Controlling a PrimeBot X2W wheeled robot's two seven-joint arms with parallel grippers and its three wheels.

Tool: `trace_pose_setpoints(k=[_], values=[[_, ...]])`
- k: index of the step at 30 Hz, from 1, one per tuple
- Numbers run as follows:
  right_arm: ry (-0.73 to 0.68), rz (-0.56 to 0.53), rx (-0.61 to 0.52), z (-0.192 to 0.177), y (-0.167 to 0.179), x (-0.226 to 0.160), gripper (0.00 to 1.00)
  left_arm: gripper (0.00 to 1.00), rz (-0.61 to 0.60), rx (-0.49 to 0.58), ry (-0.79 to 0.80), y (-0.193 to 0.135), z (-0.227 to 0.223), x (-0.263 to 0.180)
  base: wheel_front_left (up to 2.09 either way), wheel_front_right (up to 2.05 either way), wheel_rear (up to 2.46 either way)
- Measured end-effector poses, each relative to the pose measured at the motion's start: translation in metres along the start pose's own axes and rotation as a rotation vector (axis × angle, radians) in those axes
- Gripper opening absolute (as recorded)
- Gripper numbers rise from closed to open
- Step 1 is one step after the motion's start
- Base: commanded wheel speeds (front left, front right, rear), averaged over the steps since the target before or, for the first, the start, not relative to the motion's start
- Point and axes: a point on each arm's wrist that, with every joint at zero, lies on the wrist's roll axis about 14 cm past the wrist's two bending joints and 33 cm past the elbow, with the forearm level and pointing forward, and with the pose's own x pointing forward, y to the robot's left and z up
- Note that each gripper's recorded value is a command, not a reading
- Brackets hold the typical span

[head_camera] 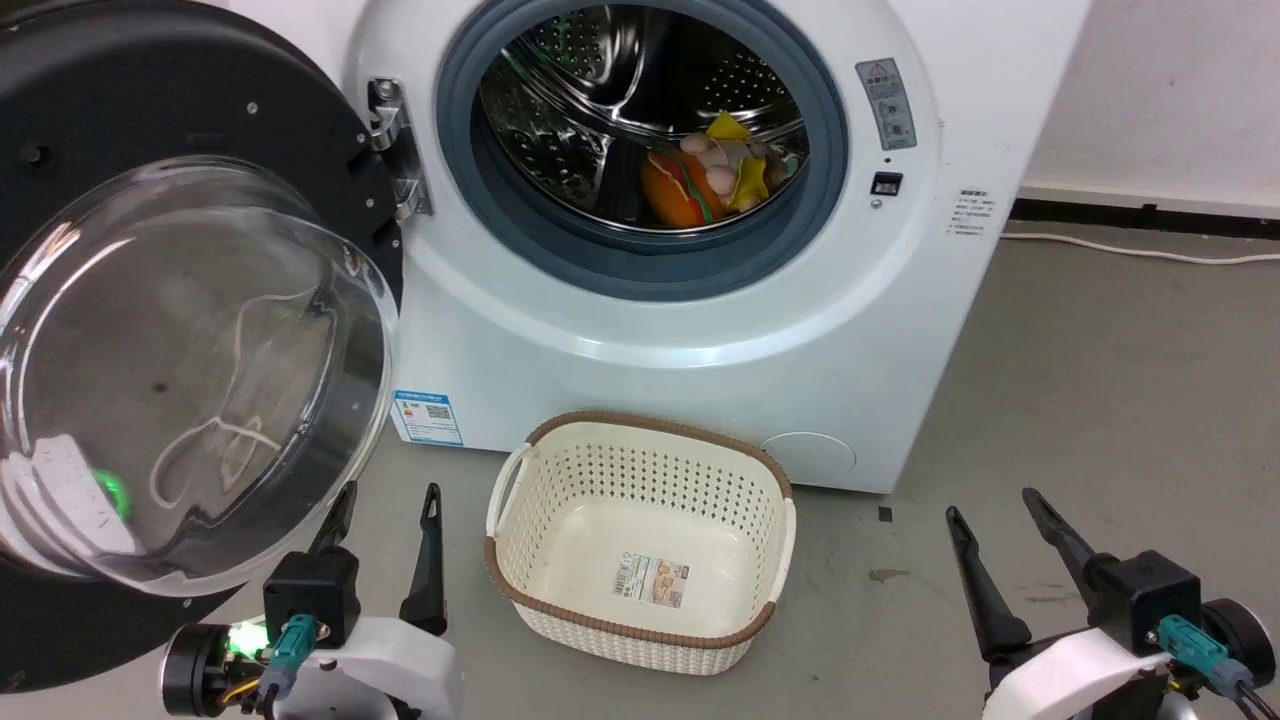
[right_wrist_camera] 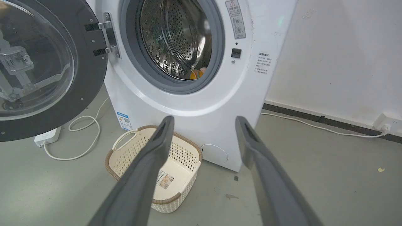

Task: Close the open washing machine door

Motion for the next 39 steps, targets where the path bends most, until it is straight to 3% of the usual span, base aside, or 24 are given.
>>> trace_pose_setpoints(k=[39], values=[[-0.062, 0.293, 0.031, 0.005, 0.097, 0.029, 1.00, 1.00, 0.220, 0.038, -0.054, 0.068, 0.004, -0.050, 0.00, 0.00, 0.00]])
